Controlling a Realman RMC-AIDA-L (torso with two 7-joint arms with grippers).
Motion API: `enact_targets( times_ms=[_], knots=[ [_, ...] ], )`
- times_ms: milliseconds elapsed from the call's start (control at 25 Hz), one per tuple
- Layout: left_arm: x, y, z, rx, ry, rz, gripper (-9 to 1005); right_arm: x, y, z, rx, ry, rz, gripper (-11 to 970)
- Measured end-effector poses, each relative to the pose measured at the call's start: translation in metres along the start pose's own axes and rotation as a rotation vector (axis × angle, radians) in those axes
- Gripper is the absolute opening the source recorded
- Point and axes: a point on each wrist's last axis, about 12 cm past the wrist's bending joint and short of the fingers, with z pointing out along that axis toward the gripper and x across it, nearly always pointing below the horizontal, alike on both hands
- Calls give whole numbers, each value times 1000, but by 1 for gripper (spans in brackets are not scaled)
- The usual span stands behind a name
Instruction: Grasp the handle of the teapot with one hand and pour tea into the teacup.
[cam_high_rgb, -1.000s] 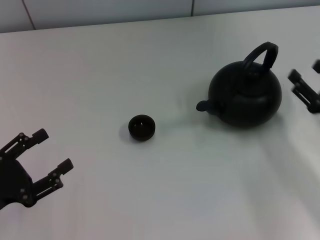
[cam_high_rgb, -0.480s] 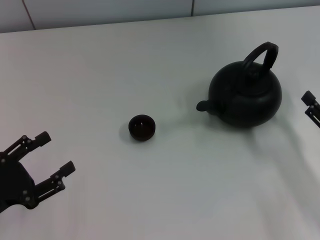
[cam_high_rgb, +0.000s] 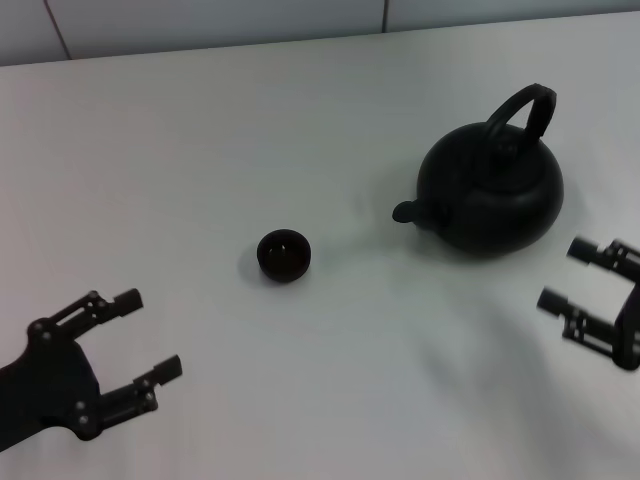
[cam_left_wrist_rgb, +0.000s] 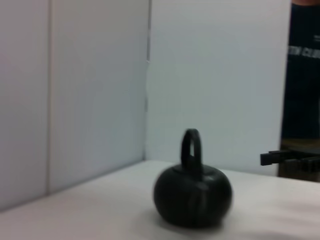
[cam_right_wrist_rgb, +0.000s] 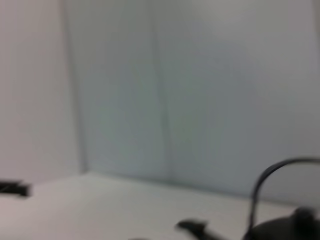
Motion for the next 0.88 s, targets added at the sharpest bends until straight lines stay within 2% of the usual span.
enact_targets(
  times_ms=[40, 240, 400, 600, 640, 880],
  knots=[
    [-2, 4, 2, 33, 30, -3, 810, -2, -1, -1, -49, 45, 0, 693],
    [-6, 13, 4, 62, 82, -6, 810, -3, -4, 0, -125, 123, -10, 693],
    [-9, 18, 6, 73, 101, -9, 810, -5, -6, 1, -138, 140, -12, 693],
    [-17, 31, 9, 107, 158, 6, 810, -13, -17, 3, -176, 196, -41, 693],
    [-22, 38, 9, 121, 184, 2, 810, -16, -20, 5, -191, 212, -40, 693],
    [-30, 51, 14, 163, 239, -11, 810, -29, -30, 9, -234, 251, -58, 693]
  ],
)
